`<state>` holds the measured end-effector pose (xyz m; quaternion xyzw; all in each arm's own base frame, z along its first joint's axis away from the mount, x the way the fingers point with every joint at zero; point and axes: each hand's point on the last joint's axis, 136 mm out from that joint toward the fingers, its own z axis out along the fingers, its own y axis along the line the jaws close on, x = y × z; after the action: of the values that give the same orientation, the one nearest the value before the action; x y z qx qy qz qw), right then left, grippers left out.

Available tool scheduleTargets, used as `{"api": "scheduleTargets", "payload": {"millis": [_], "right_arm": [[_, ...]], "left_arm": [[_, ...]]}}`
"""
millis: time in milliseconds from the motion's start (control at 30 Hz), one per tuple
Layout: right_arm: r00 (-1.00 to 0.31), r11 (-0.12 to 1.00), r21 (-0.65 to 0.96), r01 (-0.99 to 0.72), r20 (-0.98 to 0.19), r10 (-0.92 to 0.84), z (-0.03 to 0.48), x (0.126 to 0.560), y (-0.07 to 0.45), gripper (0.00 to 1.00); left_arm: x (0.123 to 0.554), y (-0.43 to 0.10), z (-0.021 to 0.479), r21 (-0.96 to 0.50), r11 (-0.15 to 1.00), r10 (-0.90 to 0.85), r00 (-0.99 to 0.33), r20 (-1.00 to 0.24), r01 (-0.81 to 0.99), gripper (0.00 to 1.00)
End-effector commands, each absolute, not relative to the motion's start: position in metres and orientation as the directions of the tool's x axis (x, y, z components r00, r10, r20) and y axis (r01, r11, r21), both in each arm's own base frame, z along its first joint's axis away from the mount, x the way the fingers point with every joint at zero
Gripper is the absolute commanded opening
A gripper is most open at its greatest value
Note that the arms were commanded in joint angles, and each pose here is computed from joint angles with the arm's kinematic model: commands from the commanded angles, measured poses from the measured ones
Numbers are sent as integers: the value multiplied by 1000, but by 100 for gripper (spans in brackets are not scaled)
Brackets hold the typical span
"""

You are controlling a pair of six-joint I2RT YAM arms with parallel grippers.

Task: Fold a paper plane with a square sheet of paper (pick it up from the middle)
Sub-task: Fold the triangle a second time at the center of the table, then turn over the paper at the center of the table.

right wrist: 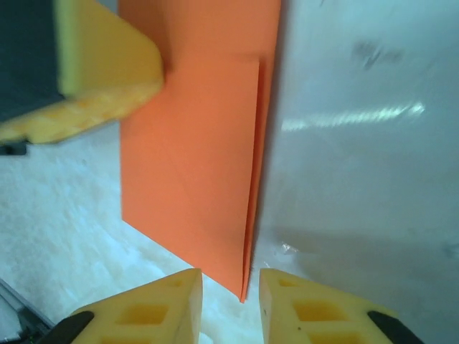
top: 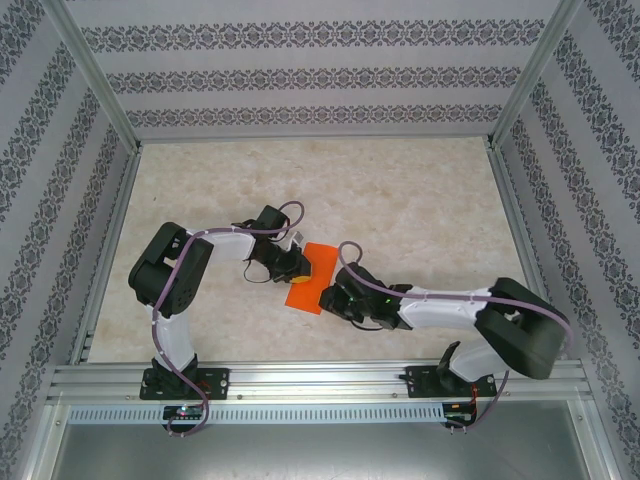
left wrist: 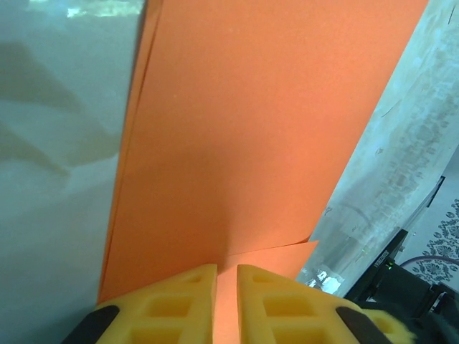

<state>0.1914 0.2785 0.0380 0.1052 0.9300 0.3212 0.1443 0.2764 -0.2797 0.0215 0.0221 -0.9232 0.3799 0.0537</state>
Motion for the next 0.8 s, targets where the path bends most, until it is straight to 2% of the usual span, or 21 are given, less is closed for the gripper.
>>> {"api": "scheduleTargets", "payload": {"millis": [0,33,200,500,767], "right_arm": [[-877,799,584,147,-296,378,50,214,251,35],[-869,796,587,150,-305,389,52,217,248,39],[-861,767,631,121,-318,397,65,232,255,46],[-898,740,666,94,-265,352,56,244,288,46],[-900,758,638,137,-239,364,38,246,290,47]], "left_arm": [[280,-279,33,-685,726,1,-996,87,-59,20],[281,-279,38,-688,724,2,-997,78,-52,21],[285,-280,57,-698,716,8,-999,40,-22,25],[283,-277,58,-683,730,13,-999,37,-15,26],[283,-276,48,-667,744,20,-998,52,-20,25]]}}
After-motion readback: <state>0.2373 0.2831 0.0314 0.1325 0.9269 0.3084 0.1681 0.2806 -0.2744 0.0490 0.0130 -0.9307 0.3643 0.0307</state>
